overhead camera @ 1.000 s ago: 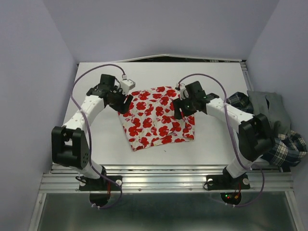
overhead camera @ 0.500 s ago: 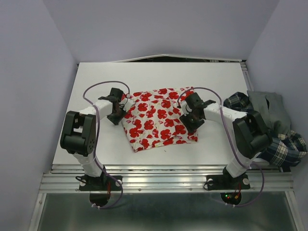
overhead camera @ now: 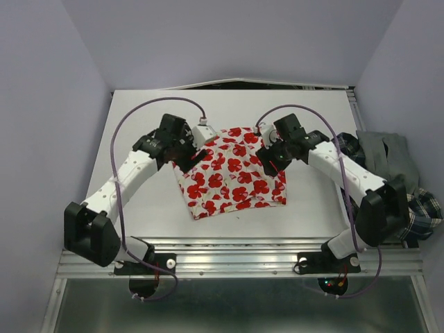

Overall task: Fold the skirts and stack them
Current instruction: Move the skirt to the center of the board

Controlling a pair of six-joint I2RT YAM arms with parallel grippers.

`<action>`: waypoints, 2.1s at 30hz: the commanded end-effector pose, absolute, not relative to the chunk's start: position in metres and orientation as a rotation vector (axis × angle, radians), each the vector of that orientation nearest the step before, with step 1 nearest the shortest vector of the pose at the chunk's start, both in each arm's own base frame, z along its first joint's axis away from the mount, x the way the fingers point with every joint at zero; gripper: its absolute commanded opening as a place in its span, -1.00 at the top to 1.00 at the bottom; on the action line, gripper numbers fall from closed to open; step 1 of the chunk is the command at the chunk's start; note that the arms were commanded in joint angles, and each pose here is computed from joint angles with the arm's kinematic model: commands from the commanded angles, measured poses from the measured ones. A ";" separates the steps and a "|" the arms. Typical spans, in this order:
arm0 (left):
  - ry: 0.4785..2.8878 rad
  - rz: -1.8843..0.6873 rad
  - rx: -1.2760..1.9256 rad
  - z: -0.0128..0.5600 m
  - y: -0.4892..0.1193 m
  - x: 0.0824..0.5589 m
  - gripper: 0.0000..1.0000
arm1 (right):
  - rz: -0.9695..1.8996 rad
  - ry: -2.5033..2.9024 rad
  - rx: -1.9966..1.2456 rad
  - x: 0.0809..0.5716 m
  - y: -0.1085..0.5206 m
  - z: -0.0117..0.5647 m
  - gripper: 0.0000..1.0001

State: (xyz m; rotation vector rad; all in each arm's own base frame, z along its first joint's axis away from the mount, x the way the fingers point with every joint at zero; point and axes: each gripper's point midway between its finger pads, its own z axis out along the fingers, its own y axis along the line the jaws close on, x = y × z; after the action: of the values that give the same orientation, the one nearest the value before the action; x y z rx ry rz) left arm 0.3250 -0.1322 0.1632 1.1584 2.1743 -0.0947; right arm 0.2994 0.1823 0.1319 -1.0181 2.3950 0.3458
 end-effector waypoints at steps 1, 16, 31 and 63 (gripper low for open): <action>2.208 -0.238 1.419 0.113 -0.174 0.256 -0.61 | 0.271 2.435 -0.980 0.324 0.178 0.116 -0.22; 2.339 0.069 1.755 0.012 -0.152 0.192 0.24 | 0.085 2.623 -0.951 0.334 0.138 0.035 -0.05; 2.274 0.224 1.601 0.065 -0.081 0.216 1.00 | 0.373 2.674 -1.010 0.281 0.163 0.050 0.15; 2.346 0.297 1.472 0.138 -0.014 0.245 -0.29 | 0.151 2.731 -1.118 0.324 0.152 -0.014 0.10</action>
State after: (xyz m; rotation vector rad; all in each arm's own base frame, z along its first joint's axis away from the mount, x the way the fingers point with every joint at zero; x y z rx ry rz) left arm 0.2097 -0.0187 0.0851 1.6215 2.4238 0.3084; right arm 0.3766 0.1903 0.0222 -1.0322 2.5579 0.2660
